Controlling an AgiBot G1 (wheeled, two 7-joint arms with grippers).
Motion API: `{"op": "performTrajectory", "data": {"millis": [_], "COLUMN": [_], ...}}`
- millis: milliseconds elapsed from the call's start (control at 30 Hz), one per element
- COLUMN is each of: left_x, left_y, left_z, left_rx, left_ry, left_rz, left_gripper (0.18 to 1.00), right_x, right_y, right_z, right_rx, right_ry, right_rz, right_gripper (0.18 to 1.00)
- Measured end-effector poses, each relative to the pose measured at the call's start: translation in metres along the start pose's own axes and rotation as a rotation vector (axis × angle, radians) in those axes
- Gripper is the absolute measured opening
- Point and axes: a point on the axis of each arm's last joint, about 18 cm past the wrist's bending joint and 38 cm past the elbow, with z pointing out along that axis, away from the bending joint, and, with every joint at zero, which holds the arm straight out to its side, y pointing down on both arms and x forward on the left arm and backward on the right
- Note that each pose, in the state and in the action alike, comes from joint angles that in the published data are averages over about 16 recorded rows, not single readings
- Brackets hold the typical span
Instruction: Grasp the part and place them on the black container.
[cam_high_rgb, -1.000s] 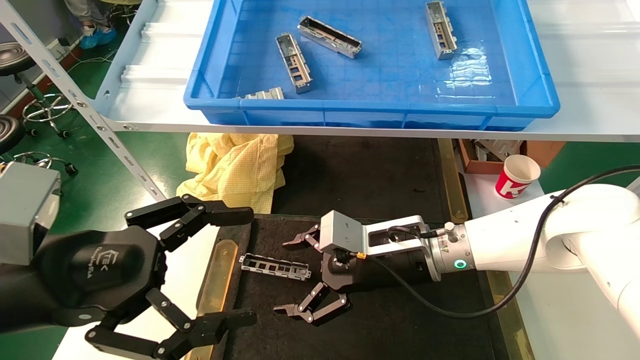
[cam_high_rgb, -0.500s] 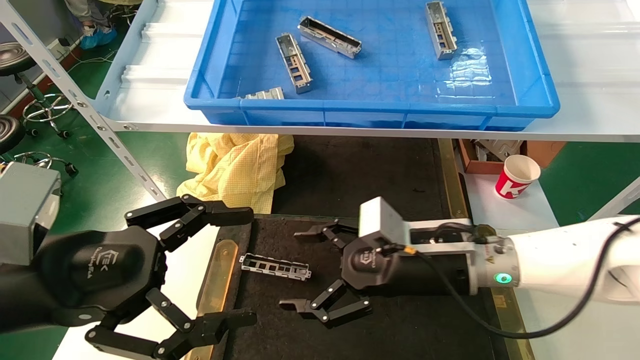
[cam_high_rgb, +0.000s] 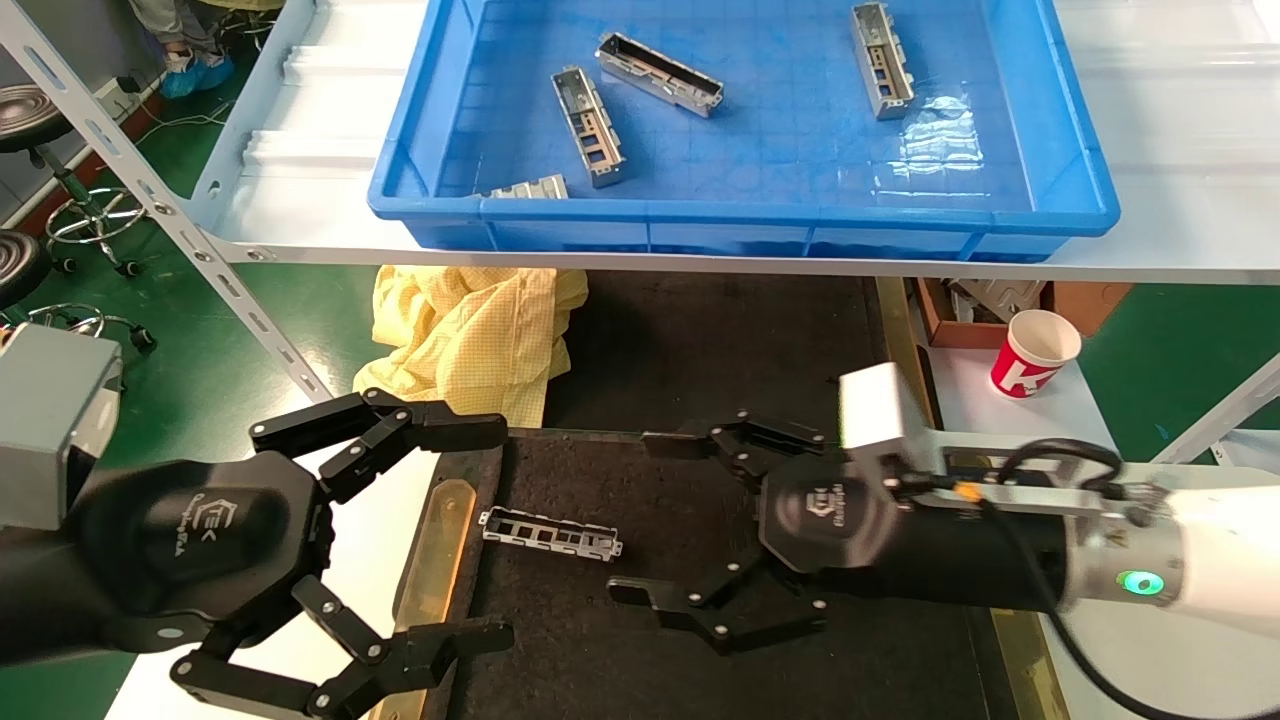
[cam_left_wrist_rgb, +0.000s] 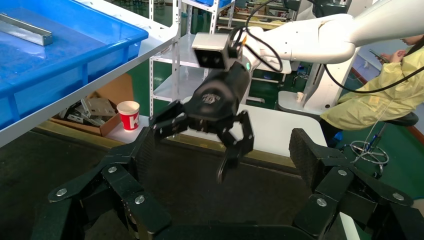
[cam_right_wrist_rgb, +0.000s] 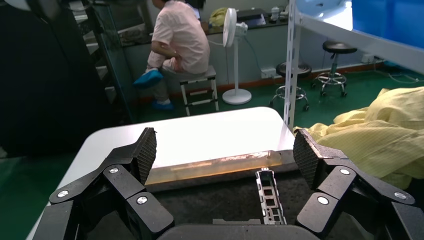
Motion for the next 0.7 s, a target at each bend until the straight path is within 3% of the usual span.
{"op": "performTrajectory", "data": {"millis": [700], "left_x": [0.000], "left_y": [0.000], "left_z": [0.000], "left_rx": [0.000], "left_ry": [0.000], "left_rz": [0.000], "left_gripper": [1.001], "right_x": [-0.049], "right_y": [-0.050], "right_z": [-0.073], "right_rx": [0.040], "right_ry": [0.038], "right_rz": [-0.038], "right_gripper": [1.001]}}
